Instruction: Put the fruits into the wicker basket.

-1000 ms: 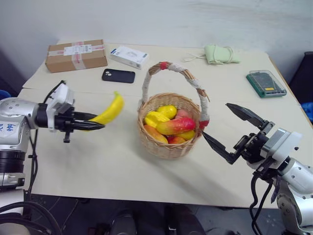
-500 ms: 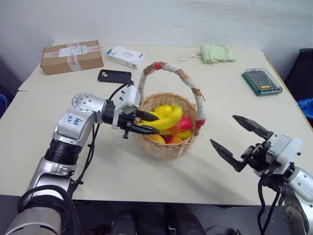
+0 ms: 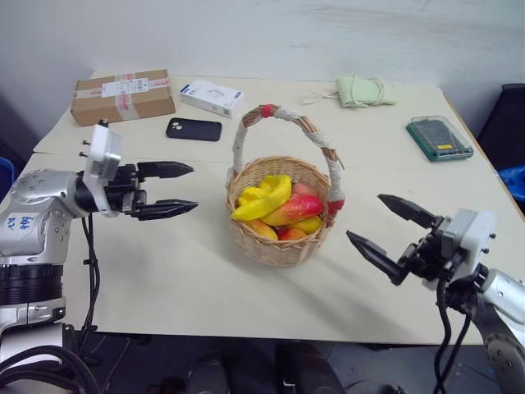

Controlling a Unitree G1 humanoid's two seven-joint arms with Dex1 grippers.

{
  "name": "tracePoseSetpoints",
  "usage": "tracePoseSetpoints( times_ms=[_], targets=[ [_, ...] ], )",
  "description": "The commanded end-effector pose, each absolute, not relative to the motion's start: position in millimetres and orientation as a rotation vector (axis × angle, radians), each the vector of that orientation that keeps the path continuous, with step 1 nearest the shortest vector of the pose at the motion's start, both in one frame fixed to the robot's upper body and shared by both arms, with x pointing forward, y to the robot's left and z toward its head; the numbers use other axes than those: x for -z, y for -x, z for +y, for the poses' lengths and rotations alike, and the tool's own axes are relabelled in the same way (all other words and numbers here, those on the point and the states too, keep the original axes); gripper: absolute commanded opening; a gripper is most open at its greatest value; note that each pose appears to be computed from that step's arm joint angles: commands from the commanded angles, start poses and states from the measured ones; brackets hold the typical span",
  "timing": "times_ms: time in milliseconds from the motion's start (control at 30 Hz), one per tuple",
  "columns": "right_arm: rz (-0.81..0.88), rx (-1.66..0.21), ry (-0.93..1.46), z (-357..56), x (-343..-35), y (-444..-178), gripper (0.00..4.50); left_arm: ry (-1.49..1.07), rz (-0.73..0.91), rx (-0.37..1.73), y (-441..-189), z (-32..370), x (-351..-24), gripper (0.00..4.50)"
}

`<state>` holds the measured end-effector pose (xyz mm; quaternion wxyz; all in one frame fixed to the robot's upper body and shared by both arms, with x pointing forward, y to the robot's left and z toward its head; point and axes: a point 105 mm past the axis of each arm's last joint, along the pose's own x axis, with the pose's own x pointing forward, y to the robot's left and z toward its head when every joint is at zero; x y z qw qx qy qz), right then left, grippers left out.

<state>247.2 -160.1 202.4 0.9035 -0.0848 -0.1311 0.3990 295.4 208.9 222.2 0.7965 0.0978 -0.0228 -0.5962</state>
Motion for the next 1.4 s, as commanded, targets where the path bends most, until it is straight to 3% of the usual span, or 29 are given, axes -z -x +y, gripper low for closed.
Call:
tracePoseSetpoints(
  times_ms=[33, 133, 233, 400, 600, 733, 833, 933, 1133, 1400],
  targets=[
    [-0.255, -0.913, 0.17, -145.0, -202.9, -259.9, 4.5, -0.146, -0.036, 1.365, -276.0, 205.9, -219.0, 4.45],
    [-0.248, -0.948, 0.164, -137.9, -204.5, -276.1, 4.5, -0.066, -0.042, 1.376, -269.8, 199.7, -225.1, 4.45],
    [-0.264, -0.975, 0.145, -131.4, -211.1, -287.4, 3.91, -0.056, -0.042, 1.386, -261.6, 196.6, -226.5, 4.5],
    [-0.292, -1.043, 0.109, -121.4, -216.6, -292.4, 2.21, -0.026, 0.035, 1.434, -244.9, 195.4, -221.2, 4.5],
    [-0.294, -1.152, 0.079, -113.4, -217.6, -277.8, 0.19, -0.056, -0.041, 1.443, -252.0, 185.3, -228.3, 4.5],
    [-0.309, -1.11, 0.062, -123.6, -226.0, -271.5, 0.19, -0.06, -0.059, 1.456, -259.3, 177.7, -227.1, 4.5],
    [-0.409, -0.972, 0.045, -146.1, -247.6, -269.1, 0.19, -0.024, -0.106, 1.468, -263.9, 173.0, -231.4, 4.5],
    [-0.513, -0.696, 0.042, -200.3, -266.6, -264.6, 0.19, 0.034, -0.142, 1.473, -272.2, 164.9, -239.5, 4.5],
    [-0.544, -0.306, 0.175, -292.3, -267.6, -248.1, 0.19, 0.008, -0.168, 1.481, -283.8, 156.4, -239.6, 4.5],
    [-0.41, -0.134, 0.128, -362.1, -232.5, -259.5, 0.19, -0.041, -0.14, 1.481, -296.5, 149.2, -230.9, 4.5]
  ],
)
